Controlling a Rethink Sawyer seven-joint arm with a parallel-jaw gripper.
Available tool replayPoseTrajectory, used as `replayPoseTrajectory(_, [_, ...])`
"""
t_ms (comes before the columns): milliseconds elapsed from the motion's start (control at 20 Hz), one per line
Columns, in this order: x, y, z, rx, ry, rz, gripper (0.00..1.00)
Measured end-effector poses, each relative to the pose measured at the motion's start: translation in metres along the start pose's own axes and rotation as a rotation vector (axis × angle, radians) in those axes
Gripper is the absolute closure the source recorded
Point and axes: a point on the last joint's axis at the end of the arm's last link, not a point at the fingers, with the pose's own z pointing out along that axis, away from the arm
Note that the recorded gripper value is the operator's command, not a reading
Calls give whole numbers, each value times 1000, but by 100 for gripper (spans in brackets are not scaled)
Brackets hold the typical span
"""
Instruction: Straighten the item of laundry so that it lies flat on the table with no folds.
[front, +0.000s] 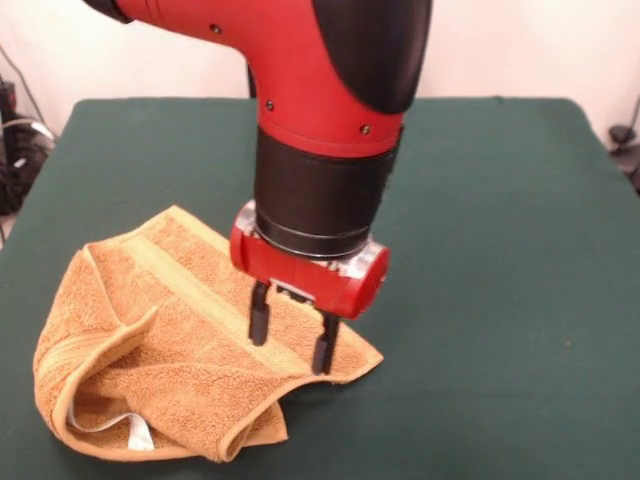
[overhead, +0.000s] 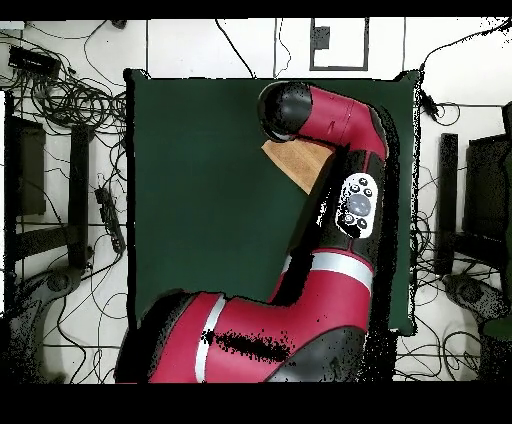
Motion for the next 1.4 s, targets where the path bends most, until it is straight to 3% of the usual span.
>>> replayPoseTrajectory(200, [0, 10, -2, -38, 14, 26, 0])
replayPoseTrajectory(550, [5, 11, 0, -35, 37, 24, 0])
replayPoseTrajectory(750, [24, 6, -6, 41, 153, -4, 0])
replayPoseTrajectory(950, [50, -4, -24, 167, 314, -42, 0])
replayPoseTrajectory(1050, [55, -6, -29, 198, 349, -49, 0])
replayPoseTrajectory(1200, [54, -10, -28, 223, 347, -55, 0])
replayPoseTrajectory(1400, [43, -14, -12, 216, 253, -56, 0])
